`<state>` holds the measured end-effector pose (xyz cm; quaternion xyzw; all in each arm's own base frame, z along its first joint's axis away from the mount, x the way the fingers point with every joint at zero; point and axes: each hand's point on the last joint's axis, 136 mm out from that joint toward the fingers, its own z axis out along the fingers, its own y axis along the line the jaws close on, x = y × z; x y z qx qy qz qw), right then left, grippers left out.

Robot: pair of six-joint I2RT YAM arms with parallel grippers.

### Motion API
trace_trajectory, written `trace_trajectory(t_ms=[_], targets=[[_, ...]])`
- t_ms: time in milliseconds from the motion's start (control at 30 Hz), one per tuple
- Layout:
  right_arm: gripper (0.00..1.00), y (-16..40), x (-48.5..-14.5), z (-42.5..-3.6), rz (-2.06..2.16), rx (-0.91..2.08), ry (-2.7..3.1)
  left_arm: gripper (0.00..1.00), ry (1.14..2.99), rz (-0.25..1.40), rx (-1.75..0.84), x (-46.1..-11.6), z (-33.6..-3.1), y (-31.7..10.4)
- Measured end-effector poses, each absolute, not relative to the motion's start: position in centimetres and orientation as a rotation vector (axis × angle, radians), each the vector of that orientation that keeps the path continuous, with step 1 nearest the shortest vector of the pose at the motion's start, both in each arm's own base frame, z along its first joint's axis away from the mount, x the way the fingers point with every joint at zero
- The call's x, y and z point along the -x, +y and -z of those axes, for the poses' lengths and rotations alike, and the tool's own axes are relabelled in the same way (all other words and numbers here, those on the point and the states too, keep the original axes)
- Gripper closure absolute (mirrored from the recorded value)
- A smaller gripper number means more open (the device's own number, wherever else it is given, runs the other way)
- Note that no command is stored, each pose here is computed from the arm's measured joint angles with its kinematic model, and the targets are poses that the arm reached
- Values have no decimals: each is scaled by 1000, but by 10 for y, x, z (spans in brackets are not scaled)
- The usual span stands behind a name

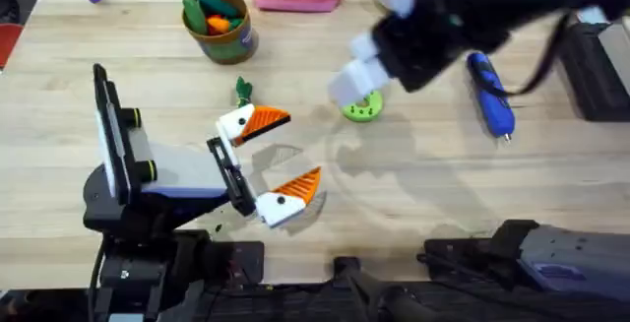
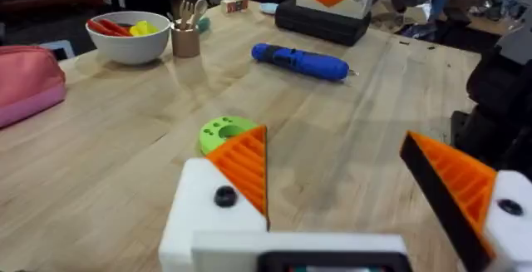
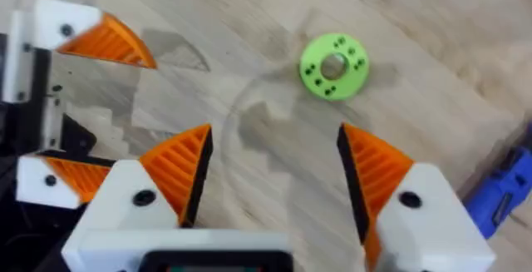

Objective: Pick up the gripper from the table and insert it into the empty holder that is missing its gripper. Then pick up a screw, insert it into the mounting hole, and use the screwdriver to tighten it. Finally, clean up the table by picking up the vegetable and placing it into the bucket.

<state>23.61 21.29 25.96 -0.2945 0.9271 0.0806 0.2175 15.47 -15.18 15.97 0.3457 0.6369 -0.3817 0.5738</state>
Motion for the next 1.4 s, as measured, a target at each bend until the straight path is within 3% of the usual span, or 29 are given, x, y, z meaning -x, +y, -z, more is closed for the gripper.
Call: trace_trajectory(t_ms=[400, 1233, 1300, 1400], targets=[[125, 162, -243, -250, -189, 524, 2670, 15, 1491, 893, -812, -155, -160, -152], [126, 161, -245, -249, -198, 476, 2677, 15, 1491, 892, -812, -155, -160, -152], [125, 161, -245, -247, -198, 463, 2684, 223, 1491, 892, -812, -155, -160, -152], [126, 157, -241, -236, -183, 450, 2718, 686, 1491, 892, -812, -155, -160, -152]])
